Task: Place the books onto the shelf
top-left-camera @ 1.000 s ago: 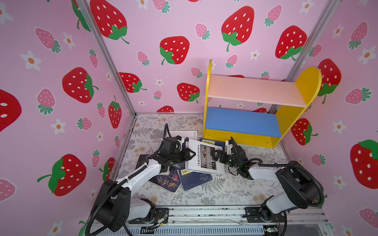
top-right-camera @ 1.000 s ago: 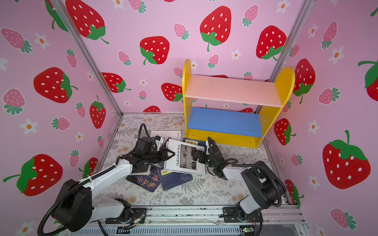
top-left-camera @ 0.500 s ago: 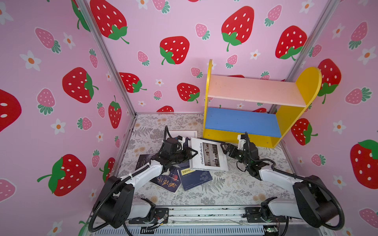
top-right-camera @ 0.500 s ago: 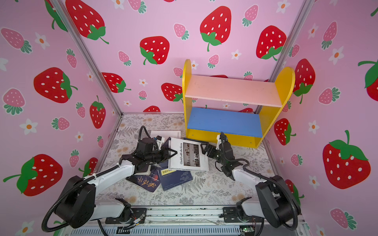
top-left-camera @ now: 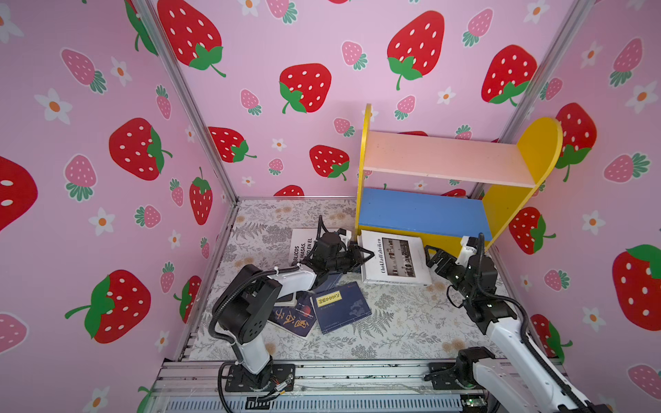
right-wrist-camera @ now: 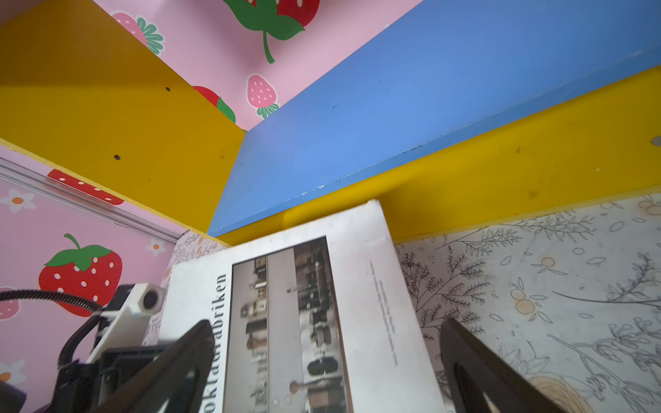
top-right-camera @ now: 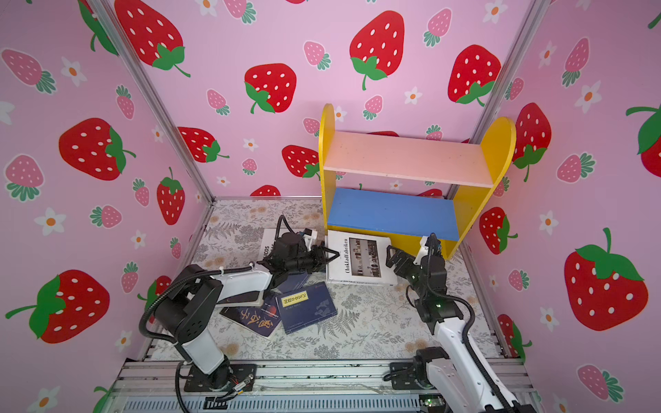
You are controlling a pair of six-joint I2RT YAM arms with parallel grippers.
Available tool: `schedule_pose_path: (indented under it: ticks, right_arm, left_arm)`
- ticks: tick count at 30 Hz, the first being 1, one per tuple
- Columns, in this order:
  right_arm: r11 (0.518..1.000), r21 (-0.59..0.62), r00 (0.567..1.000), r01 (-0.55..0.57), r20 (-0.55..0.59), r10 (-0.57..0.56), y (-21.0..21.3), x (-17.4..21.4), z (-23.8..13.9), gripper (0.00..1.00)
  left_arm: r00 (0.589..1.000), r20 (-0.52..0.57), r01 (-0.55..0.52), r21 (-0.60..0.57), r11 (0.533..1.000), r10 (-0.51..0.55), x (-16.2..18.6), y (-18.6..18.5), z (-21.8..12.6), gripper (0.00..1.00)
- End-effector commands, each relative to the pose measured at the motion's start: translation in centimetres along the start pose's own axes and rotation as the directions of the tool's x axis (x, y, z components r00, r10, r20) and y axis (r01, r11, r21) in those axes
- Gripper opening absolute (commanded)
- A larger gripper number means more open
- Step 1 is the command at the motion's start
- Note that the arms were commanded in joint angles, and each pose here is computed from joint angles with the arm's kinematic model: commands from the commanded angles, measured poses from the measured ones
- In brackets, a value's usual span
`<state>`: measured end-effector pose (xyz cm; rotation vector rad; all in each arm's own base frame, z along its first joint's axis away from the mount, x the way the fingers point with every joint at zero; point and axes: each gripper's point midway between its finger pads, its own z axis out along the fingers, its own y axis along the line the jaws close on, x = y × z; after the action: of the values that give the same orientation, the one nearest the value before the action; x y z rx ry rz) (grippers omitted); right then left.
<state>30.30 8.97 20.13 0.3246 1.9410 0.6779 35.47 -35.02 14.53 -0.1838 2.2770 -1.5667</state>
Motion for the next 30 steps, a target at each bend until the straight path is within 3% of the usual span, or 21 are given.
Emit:
schedule_pose_path:
  ticks: [1, 9, 24, 30]
  right_arm:
    - [0.997, 0.078, 0.999, 0.017, -0.037, -0.014, -2.0, 1.2, -0.9, 1.00]
    - [0.996, 0.084, 1.000, 0.019, -0.022, -0.017, -2.0, 0.7, -1.9, 1.00]
    - [0.986, 0.169, 0.997, 0.001, -0.075, 0.012, -5.6, 3.9, -0.7, 1.00]
    - [0.974, 0.224, 0.994, -0.015, -0.099, 0.039, -7.7, 5.4, -0.1, 1.00]
  left_arm:
    - [0.999, 0.027, -0.027, 0.190, 0.981, 0.022, -1.7, -5.4, 1.9, 0.30]
    - [0.997, 0.064, -0.054, 0.164, 0.985, 0.044, -3.6, -5.6, 6.7, 0.29]
    - [0.987, 0.152, 0.021, 0.172, 0.985, -0.047, -5.3, -2.8, 14.3, 0.30]
    - [0.992, 0.119, 0.020, 0.166, 0.986, -0.040, -4.9, -2.5, 16.6, 0.36]
